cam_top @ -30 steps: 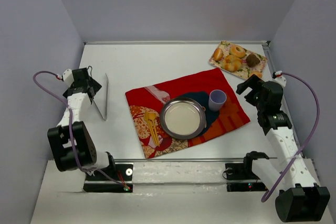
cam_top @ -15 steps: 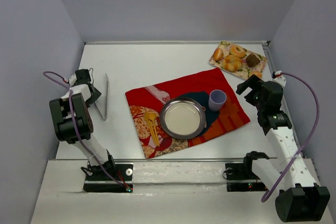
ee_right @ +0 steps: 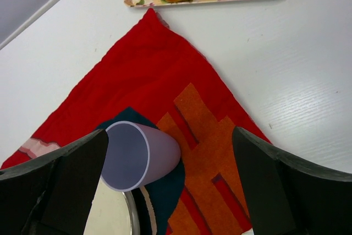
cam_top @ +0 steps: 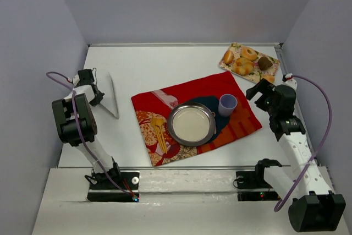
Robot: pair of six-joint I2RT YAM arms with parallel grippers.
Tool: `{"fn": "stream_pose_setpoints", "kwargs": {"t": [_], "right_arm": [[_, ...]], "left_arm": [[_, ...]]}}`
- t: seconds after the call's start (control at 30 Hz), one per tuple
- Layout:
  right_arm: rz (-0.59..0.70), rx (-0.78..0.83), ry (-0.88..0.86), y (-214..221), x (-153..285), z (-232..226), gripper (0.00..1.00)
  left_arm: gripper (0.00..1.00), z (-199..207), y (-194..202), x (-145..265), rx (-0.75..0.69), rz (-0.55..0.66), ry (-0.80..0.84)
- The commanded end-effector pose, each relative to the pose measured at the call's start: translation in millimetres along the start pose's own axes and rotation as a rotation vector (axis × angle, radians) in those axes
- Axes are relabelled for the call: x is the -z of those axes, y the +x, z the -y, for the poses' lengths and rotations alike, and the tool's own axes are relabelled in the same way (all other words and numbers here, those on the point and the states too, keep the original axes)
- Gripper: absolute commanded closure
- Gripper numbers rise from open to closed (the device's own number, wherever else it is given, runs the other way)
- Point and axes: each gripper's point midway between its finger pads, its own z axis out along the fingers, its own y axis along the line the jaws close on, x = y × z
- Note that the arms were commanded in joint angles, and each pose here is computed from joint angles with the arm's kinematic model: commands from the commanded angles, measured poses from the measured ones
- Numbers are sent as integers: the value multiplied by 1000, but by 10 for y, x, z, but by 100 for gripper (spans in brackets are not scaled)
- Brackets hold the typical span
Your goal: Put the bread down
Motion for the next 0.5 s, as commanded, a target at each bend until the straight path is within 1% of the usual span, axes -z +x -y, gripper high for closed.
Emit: {"fn": "stream_pose_setpoints", "kwargs": {"t": [0.0, 0.03, 0.1, 0.13, 0.17, 0.23, 0.27, 0.3, 0.37, 0.4, 0.43, 0.47], "right_arm": [[49, 27, -104, -202, 103, -224, 0], [50, 31, -117, -210, 122, -248, 0], [66, 38, -144, -252, 185, -296, 0], [52, 48, -199, -231, 232, -388, 0], [58, 56, -227, -247, 267, -436, 0], [66, 95, -346, -265, 405, -628, 0], [66, 110, -388, -267, 455, -697, 0], [43, 134, -476, -220, 544, -829, 0], [58, 171, -587, -249, 682, -1002, 0], [49, 188, -643, -229, 742, -1080, 0], [14, 219, -750, -151, 867, -1211, 0], [26, 245, -821, -169, 936, -1309, 0]], "left_arm": [[95, 195, -44, 188, -26, -10, 125], [95, 239, -72, 240, -26, 0, 154], [94, 378, -205, 480, -24, 48, 245], [94, 531, -243, 610, -31, 59, 332], [94, 622, -361, 828, -35, 109, 390], [94, 799, -426, 1118, -75, 167, 463], [94, 878, -525, 1394, -86, 230, 514], [94, 962, -553, 1571, -104, 267, 561], [94, 1239, -439, 1990, -165, 304, 710], [94, 1308, -385, 2291, -182, 348, 803], [94, 1444, -404, 2566, -193, 411, 909], [94, 1574, -253, 3017, -222, 432, 1068]]}}
